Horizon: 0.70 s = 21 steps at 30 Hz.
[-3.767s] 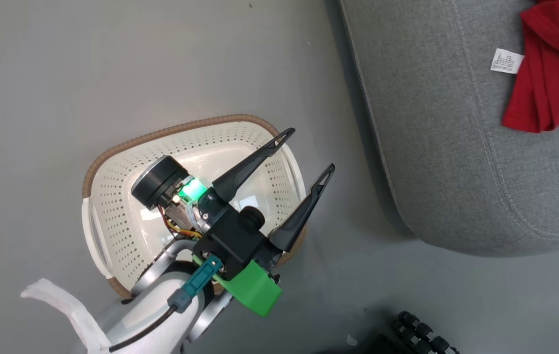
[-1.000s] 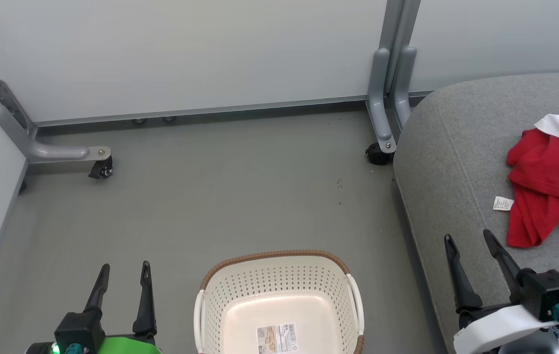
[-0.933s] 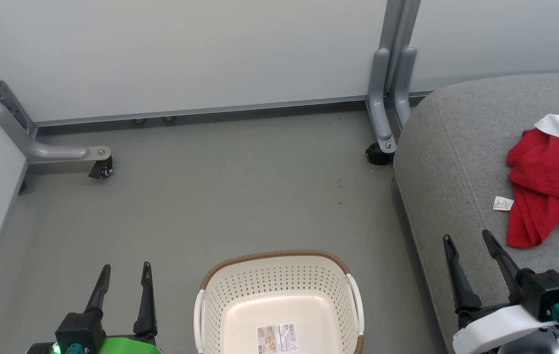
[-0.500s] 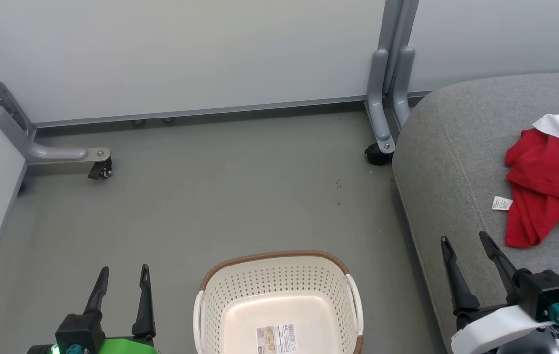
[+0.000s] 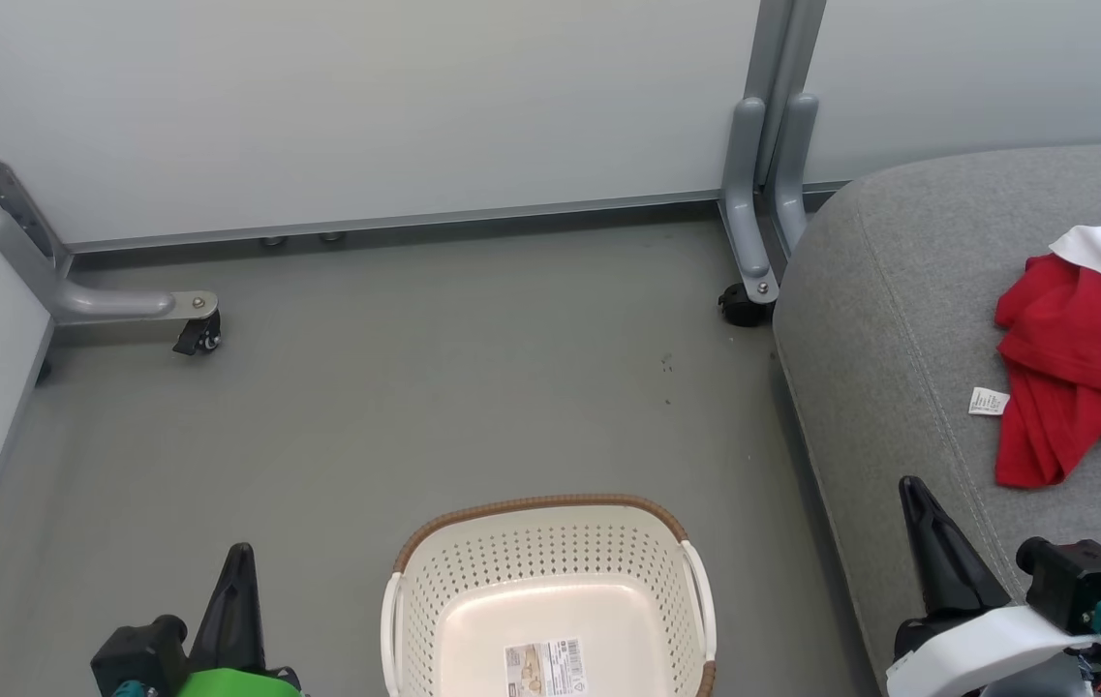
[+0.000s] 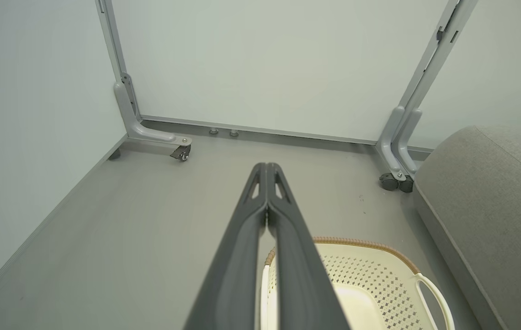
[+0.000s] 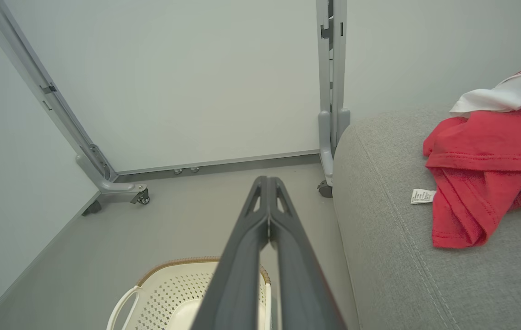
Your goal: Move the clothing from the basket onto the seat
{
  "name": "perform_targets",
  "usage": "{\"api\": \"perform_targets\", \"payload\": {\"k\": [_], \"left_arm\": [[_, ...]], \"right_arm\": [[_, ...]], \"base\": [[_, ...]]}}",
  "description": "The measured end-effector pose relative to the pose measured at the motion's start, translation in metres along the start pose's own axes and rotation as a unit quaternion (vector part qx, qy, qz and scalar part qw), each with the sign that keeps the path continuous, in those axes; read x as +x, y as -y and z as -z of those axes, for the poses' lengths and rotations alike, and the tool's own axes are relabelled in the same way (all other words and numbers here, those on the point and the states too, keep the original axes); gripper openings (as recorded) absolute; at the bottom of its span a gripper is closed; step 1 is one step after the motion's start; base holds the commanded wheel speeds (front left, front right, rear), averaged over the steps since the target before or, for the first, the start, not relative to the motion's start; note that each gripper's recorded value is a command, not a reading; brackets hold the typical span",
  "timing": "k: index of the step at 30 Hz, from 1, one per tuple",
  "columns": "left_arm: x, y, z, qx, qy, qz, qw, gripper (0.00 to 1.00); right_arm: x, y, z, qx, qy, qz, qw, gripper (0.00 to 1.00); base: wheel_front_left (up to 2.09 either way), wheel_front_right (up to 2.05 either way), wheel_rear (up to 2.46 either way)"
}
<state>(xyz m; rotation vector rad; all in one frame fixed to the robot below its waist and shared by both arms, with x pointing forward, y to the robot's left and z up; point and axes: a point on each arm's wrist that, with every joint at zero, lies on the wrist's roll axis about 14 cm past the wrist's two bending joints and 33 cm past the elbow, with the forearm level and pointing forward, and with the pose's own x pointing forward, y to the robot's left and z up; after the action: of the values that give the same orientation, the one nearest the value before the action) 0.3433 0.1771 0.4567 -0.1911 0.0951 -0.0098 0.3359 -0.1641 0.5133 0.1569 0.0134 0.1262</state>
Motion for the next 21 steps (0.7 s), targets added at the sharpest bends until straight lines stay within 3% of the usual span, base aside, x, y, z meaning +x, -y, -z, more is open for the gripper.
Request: {"api": "perform_targets", "payload": {"k": [21], "left_arm": [[0.008, -0.012, -0.005, -0.184, -0.008, -0.031, 0.982, 0.0]], "right_arm": [[0.012, 0.01, 0.004, 0.192, 0.003, 0.015, 0.981, 0.0]], "base": [[0.0, 0.0, 0.0]]}}
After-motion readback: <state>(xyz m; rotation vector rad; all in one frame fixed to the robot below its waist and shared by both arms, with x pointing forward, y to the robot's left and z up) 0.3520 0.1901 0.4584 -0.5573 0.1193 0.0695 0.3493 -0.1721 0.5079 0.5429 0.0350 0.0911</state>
